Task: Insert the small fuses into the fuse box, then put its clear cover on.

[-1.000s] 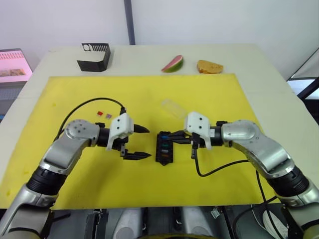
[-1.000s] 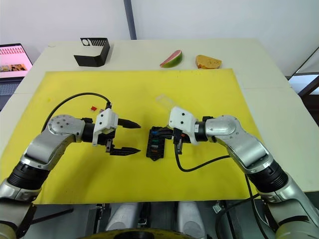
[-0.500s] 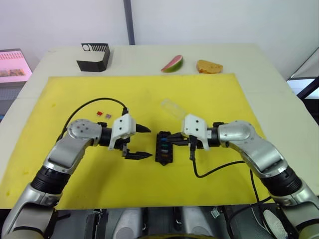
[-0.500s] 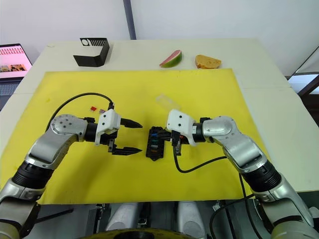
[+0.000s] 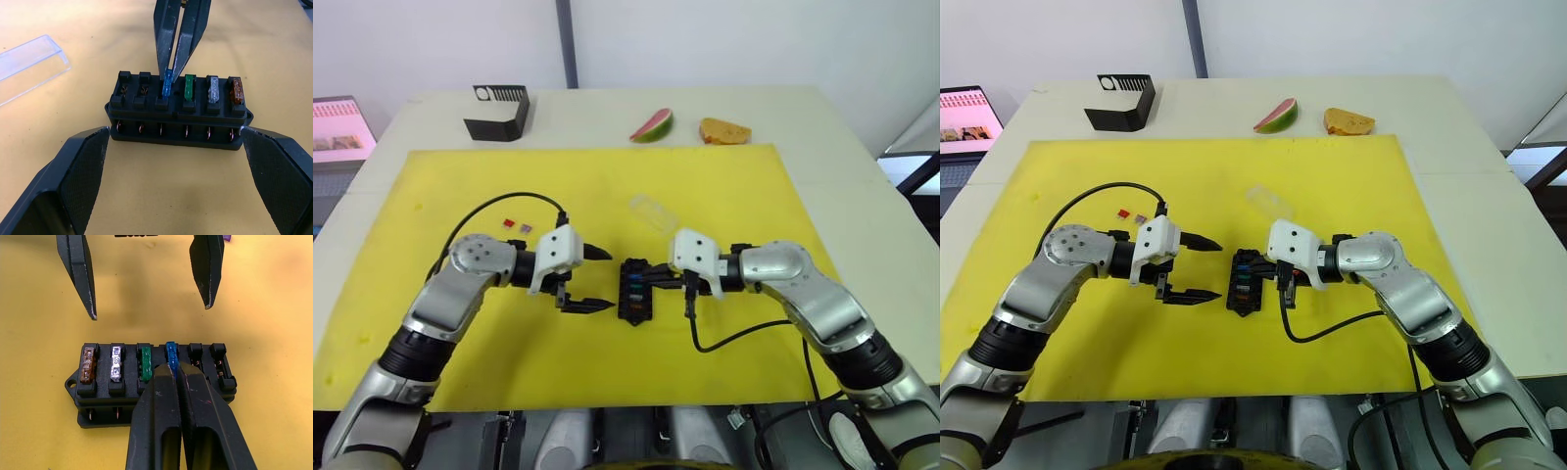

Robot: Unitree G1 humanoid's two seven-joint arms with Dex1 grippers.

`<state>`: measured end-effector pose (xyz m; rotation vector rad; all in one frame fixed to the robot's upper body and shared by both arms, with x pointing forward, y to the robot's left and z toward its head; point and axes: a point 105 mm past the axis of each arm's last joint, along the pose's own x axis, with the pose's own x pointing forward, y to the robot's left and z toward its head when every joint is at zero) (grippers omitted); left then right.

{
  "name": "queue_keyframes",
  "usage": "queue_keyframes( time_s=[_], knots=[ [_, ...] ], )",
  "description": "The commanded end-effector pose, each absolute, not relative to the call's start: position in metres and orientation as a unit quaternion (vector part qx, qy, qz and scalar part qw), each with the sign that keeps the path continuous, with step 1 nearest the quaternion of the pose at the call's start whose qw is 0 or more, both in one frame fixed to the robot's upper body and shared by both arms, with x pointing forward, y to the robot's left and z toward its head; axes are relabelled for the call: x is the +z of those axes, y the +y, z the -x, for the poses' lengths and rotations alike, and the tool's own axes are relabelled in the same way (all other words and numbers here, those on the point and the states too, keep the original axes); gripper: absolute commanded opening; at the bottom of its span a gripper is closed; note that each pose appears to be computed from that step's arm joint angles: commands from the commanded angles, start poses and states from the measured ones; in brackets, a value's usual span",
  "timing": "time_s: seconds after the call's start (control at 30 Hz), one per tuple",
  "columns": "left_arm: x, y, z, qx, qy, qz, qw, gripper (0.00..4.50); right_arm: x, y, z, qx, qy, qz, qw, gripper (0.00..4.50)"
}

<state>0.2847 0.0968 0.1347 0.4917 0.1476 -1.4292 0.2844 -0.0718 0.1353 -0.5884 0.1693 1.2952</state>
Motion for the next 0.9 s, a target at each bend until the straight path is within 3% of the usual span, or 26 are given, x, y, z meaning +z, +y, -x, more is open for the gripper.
queue_keyframes(
  time_s=[0.03,0.73,0.9],
  knots=[
    [0.143,0.093,-0.283,-0.655,0.048,-0.237,0.716,4.46,0.138,-0.072,-0.286,0.589,0.068,0.270,0.759,0.00],
    [0.144,0.091,-0.283,-0.653,0.042,-0.237,0.718,4.46,0.161,-0.071,-0.287,0.598,0.046,0.248,0.761,0.00],
    [0.142,0.093,-0.283,-0.651,0.046,-0.239,0.719,4.46,0.155,-0.073,-0.289,0.594,0.055,0.255,0.761,0.00]
  ],
)
